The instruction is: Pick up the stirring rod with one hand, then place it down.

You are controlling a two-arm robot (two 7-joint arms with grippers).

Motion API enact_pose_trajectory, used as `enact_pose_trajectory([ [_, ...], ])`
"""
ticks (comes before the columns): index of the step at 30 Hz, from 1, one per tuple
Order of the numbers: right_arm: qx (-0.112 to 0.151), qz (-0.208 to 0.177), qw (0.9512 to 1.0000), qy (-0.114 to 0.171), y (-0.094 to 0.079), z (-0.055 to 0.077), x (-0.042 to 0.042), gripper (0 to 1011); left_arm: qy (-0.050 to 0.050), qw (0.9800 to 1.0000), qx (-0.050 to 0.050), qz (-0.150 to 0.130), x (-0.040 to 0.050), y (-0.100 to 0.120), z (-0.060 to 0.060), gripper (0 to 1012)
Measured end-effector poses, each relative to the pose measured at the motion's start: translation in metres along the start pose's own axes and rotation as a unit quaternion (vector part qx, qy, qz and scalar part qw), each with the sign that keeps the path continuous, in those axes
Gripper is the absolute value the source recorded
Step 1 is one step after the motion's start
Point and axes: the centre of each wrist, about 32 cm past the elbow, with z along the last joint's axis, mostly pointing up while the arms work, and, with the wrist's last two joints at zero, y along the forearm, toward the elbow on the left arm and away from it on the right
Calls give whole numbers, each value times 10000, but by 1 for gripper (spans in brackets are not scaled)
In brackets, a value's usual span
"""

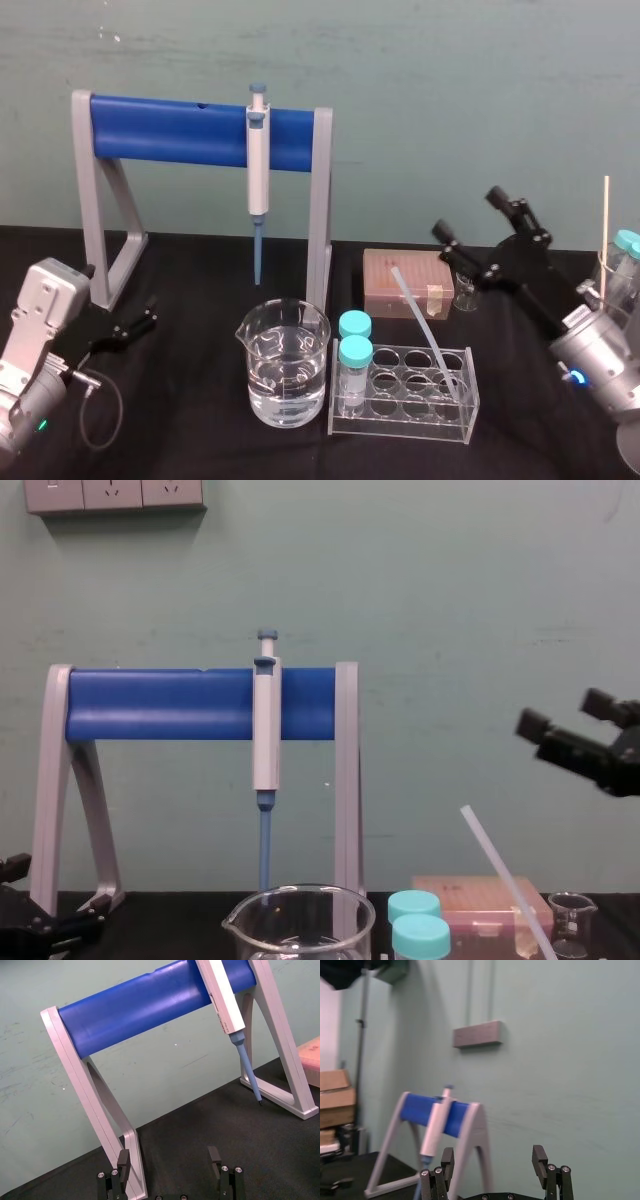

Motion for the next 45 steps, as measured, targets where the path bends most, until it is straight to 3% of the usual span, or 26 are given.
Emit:
enact_pose_trajectory([
  [6,-176,-409,9990,84,-143,94,38,1003,0,10000,0,0,0,0,0,1000],
  [12,-722,-747,9943,222,-350,156,77,1003,0,10000,0,0,0,0,0,1000],
  [16,-1230,-1023,9862,434,-458,171,73,1003,0,10000,0,0,0,0,0,1000],
  [17,-1426,-1130,9820,511,-496,169,66,1003,0,10000,0,0,0,0,0,1000],
  [24,-2093,-1311,9670,629,-604,147,31,1003,0,10000,0,0,0,0,0,1000],
  [28,-2193,-1292,9650,635,-605,138,19,1003,0,10000,0,0,0,0,0,1000],
  [45,-2112,-1288,9669,623,-596,138,25,1003,0,10000,0,0,0,0,0,1000],
])
